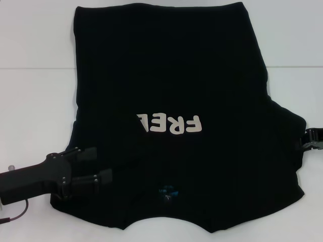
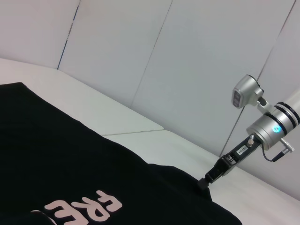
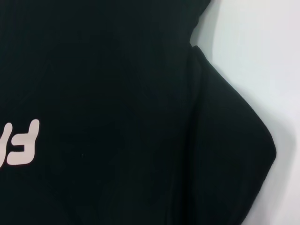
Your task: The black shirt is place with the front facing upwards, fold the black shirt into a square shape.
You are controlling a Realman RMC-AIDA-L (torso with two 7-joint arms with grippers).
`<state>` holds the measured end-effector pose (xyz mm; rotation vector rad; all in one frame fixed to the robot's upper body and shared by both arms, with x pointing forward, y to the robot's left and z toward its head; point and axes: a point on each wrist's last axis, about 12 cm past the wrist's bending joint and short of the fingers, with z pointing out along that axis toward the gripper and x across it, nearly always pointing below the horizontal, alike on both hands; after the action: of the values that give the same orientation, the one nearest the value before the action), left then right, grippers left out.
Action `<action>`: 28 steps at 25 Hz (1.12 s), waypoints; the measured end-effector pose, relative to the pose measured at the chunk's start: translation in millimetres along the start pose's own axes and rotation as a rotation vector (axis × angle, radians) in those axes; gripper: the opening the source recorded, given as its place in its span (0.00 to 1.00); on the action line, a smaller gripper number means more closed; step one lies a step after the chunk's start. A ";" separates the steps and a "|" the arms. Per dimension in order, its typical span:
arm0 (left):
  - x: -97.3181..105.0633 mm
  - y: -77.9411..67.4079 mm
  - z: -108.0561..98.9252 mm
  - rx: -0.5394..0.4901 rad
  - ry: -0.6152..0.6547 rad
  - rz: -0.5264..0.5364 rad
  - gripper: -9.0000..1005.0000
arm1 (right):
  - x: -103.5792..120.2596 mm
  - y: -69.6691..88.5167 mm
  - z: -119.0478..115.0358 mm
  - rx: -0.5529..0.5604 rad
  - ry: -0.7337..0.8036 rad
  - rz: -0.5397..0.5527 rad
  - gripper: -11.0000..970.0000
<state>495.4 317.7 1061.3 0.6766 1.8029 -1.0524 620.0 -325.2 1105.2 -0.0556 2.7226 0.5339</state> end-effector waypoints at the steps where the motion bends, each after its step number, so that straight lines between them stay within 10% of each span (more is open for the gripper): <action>1: -0.1 0.0 0.0 0.001 0.000 0.000 0.93 | 0.0 0.1 0.1 0.001 0.001 -0.002 0.30; 9: -1.1 0.0 0.5 0.004 -0.001 0.000 0.93 | -0.6 -2.8 -2.9 0.009 -0.005 -0.006 0.04; 28: -1.9 0.8 0.1 0.001 0.001 -0.001 0.93 | -28.1 10.6 -34.1 -0.003 -0.091 -0.118 0.05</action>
<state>496.9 318.0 1062.7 0.6771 1.8035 -1.0543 633.4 -328.9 1148.5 -0.1873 2.6103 0.4934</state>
